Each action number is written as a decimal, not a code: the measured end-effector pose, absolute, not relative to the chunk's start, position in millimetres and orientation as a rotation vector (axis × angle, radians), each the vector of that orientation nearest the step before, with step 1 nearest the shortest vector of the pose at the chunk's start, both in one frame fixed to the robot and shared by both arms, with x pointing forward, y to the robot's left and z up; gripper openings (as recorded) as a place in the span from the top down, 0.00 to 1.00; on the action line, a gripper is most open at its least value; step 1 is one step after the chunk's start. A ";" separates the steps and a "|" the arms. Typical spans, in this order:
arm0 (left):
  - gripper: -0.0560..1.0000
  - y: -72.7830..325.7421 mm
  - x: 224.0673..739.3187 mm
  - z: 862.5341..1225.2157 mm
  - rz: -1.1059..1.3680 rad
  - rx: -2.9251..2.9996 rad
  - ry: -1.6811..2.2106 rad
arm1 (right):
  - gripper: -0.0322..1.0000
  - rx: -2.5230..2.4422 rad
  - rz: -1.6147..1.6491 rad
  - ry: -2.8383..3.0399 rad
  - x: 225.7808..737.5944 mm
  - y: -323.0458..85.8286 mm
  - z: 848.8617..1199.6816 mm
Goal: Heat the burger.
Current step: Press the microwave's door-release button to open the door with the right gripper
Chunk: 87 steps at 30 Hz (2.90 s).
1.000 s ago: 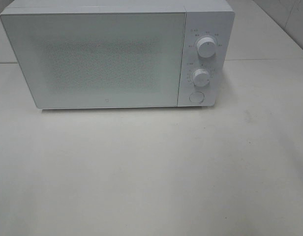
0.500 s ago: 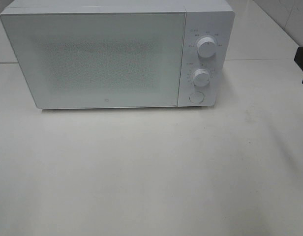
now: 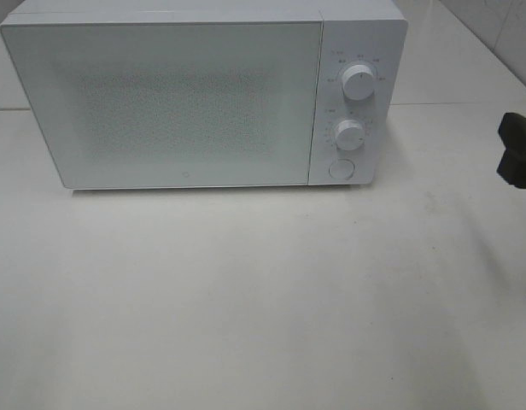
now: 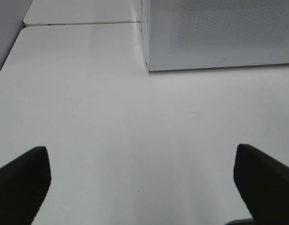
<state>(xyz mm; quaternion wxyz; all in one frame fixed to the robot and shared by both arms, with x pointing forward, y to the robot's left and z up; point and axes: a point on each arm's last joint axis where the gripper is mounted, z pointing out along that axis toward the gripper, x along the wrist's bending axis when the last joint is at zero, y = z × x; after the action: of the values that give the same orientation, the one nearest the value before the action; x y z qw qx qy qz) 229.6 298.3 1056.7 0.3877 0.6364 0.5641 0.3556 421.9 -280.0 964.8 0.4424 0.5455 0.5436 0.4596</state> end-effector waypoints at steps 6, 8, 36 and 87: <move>0.02 298.3 229.6 1056.7 0.905 1.619 1.435 | 0.23 1.355 1.126 1.419 426.0 -260.7 948.6; 0.02 298.3 229.6 1056.7 0.905 1.619 1.435 | 0.23 1.356 1.117 1.431 426.5 -257.8 945.4; 0.02 298.3 229.6 1056.7 0.905 1.619 1.435 | 0.23 1.336 1.142 1.526 422.4 -163.5 911.2; 0.02 298.3 229.6 1056.7 0.905 1.619 1.435 | 0.95 2.553 1.747 0.212 444.1 -149.3 880.0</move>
<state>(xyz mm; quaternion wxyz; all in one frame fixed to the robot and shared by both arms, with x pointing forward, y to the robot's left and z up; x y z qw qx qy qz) 229.6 298.3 1056.7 0.3877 0.6364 0.5641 0.3556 444.1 -149.3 880.0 0.0207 0.8232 0.0683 0.5632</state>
